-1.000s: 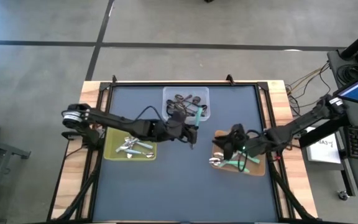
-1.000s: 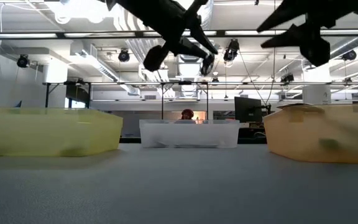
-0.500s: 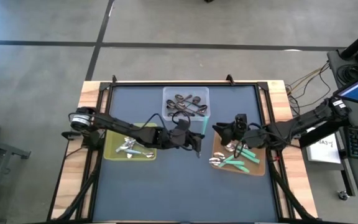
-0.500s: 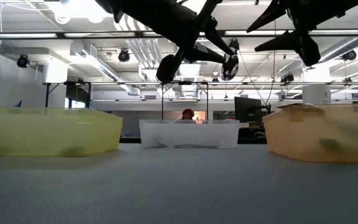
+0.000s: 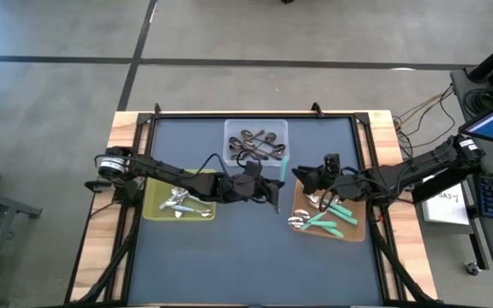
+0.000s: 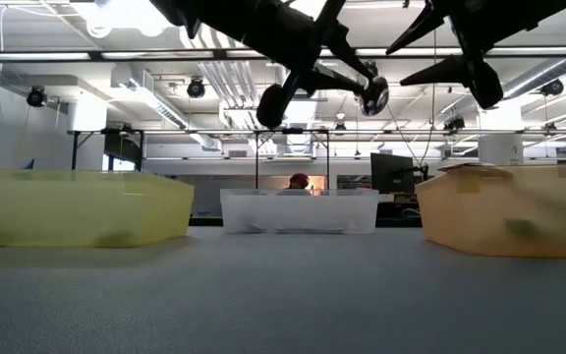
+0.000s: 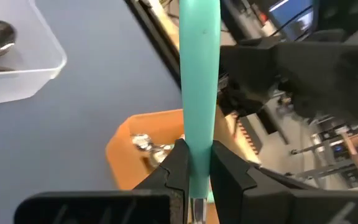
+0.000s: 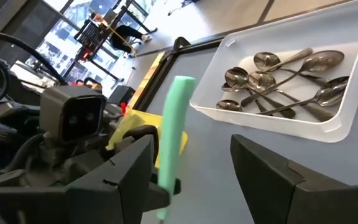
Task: Sort silverware by color (type)
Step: Put the green spoon into the orange bin
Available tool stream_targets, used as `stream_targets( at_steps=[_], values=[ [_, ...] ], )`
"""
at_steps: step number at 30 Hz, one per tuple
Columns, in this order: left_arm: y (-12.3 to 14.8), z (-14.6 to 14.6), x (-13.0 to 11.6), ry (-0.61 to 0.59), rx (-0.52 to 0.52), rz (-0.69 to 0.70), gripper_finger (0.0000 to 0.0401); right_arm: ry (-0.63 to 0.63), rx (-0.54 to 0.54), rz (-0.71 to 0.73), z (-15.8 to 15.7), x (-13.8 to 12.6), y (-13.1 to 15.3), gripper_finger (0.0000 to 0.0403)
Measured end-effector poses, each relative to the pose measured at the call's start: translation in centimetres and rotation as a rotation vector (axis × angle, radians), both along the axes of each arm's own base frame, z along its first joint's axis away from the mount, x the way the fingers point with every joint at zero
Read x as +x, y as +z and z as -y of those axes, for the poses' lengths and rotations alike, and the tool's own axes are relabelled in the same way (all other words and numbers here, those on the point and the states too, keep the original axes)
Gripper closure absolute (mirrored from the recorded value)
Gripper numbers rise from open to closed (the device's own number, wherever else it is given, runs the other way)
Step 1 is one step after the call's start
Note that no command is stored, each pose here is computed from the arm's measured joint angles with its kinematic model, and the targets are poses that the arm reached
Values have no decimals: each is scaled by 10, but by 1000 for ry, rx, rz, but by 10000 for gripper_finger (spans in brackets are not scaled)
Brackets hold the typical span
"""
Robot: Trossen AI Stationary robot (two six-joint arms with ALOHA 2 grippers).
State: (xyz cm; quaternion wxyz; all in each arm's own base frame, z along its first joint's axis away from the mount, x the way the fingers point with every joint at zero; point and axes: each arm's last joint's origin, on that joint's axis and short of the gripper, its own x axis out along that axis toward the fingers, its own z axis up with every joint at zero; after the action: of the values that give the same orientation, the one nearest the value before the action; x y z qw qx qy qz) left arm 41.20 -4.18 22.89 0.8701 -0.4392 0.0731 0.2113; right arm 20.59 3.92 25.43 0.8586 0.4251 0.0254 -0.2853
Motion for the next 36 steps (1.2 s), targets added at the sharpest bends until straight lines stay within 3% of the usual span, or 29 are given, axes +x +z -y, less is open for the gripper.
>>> stream_targets(
  at_steps=[17, 22, 26, 30, 36],
  values=[
    [3, 1, 5, 25, -44, 100, 378, -42, 16, 42, 1, 0, 2, 197],
    [5, 4, 23, -21, -36, 106, 378, -56, 13, 49, 2, 3, 2, 197],
    [11, 8, 45, -68, -5, -4, 378, -63, 9, 33, 2, 8, -3, 197],
    [18, 10, 50, -52, 76, -163, 378, -53, 0, -14, 2, 6, -7, 199],
    [33, 10, 53, -58, 139, -133, 378, -53, 3, 0, 3, 5, -4, 220]
  ],
)
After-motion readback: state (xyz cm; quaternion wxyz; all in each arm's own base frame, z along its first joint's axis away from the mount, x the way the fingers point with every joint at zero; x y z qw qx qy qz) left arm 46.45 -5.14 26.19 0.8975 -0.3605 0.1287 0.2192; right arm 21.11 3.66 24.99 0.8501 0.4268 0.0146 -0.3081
